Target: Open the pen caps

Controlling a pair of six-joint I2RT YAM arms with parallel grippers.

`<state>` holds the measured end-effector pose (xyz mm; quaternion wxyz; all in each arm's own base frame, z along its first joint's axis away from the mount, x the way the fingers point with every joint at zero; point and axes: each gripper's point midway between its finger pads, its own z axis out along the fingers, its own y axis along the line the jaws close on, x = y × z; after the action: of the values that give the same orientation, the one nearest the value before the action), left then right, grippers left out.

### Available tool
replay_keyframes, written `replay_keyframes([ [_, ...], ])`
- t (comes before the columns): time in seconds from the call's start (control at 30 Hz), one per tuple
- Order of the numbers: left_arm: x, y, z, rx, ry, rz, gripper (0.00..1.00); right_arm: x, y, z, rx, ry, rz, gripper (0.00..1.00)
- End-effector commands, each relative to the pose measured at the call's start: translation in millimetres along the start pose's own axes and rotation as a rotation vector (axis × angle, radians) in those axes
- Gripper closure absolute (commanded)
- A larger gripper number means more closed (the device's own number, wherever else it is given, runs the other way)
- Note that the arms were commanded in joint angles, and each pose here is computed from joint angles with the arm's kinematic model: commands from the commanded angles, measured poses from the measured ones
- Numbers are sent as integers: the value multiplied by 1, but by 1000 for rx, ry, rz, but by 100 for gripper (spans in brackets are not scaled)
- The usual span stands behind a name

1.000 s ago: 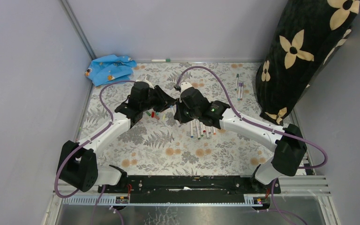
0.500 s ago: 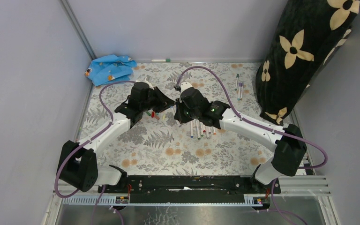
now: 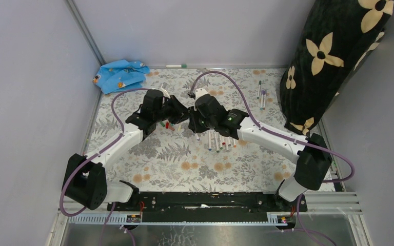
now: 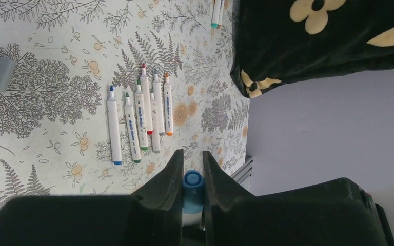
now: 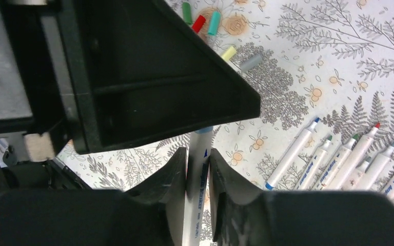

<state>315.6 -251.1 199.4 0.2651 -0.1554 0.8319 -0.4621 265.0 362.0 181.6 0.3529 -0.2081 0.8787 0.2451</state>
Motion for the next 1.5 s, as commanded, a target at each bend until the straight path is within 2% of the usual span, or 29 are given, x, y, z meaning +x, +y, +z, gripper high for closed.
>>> replay_keyframes([
  [0.0,1,-24,-7,91,8,19,100,-30,13,-1,-24,-84,-14,84],
  [0.03,0,-24,-8,92,4,20,100,-29,12,0,-18,-79,-15,94],
  [0.07,-1,-24,-8,91,0,20,100,-28,11,2,-13,-73,-17,100],
  [0.23,-17,-11,-2,33,-41,9,100,-10,4,8,-1,-36,-20,100],
  [0.57,-79,36,15,-51,-108,-75,100,40,-10,14,0,66,-5,100],
  [0.83,-95,58,22,-119,-128,-62,100,63,-14,18,-10,104,17,100],
  [1.3,-126,59,12,-176,-257,-60,100,85,-11,13,-4,115,38,100],
  [1.47,-131,58,10,-149,-284,-94,100,91,-7,11,-8,107,41,100],
])
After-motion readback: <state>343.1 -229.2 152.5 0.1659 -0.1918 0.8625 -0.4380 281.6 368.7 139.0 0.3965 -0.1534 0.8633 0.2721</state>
